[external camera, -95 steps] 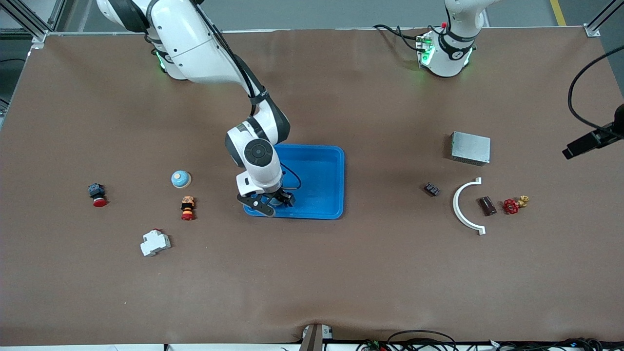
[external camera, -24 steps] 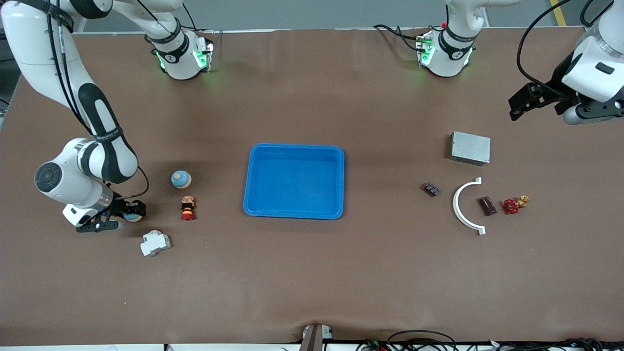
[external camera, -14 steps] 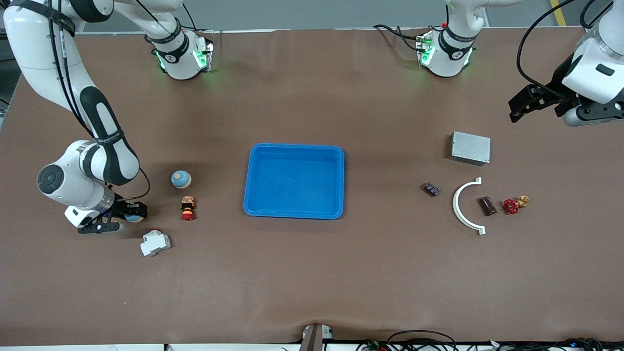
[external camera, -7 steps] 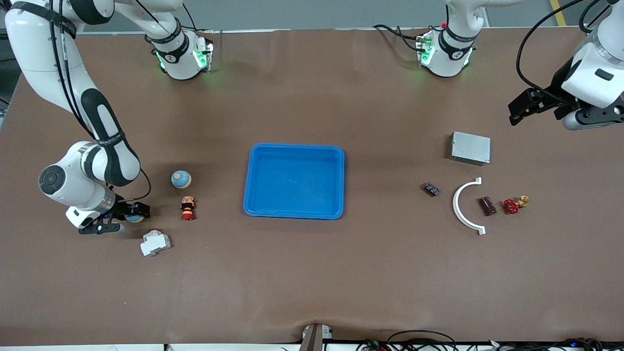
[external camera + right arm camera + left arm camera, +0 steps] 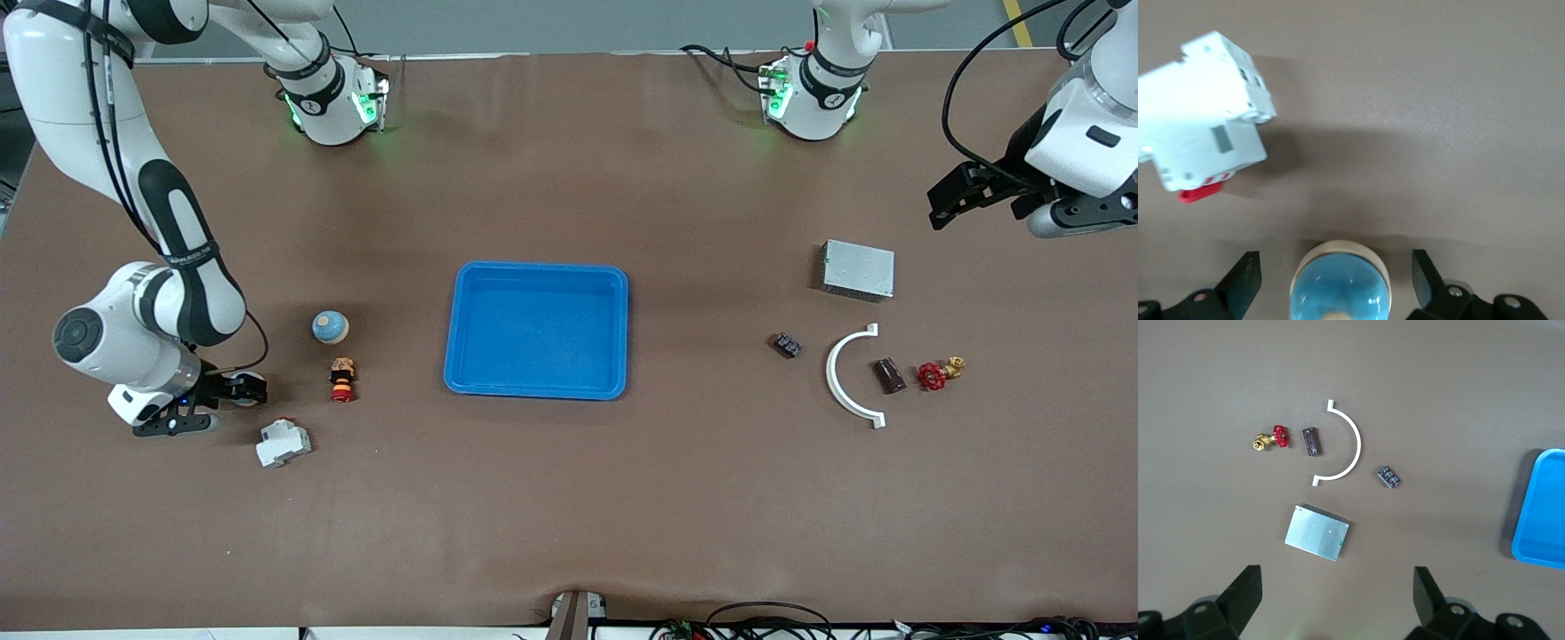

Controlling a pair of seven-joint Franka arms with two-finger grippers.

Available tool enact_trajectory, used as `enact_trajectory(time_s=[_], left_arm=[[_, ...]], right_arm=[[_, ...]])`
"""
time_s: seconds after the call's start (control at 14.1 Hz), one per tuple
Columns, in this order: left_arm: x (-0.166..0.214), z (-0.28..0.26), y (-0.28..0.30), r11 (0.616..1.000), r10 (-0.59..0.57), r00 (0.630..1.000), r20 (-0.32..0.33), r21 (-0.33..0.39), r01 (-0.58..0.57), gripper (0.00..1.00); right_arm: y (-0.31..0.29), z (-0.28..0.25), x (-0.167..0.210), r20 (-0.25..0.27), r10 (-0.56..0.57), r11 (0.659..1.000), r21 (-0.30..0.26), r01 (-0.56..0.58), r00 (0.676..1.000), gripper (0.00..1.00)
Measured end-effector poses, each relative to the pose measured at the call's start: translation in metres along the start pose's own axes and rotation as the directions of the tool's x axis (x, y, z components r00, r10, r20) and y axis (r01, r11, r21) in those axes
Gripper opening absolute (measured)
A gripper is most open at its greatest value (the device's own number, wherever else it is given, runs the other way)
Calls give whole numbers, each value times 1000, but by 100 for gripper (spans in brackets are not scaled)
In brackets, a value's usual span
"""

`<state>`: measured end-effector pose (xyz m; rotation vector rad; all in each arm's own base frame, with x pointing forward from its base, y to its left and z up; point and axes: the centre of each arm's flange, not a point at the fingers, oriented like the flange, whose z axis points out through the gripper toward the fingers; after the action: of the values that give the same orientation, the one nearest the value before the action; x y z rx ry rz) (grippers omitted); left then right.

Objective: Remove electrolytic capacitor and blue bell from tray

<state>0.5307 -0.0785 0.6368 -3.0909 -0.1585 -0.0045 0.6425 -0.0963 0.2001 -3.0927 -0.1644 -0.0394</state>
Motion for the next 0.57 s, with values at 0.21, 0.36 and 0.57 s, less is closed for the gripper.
enact_trajectory(time_s=[0.21,0.36,0.57], left_arm=[[0,0,0,1000,-1,1000,0,0,1,100],[0,0,0,1000,-1,1000,-1,0,1,100],[0,-1,0,1000,-1,1000,-3,-1,1,100]], right_arm=[[0,-50,14,9,-5,1000,20,5,1000,100],[-2,-80,15,9,25,999,30,-25,1000,100],[-19,-117,16,23,72,997,0,-72,997,100]])
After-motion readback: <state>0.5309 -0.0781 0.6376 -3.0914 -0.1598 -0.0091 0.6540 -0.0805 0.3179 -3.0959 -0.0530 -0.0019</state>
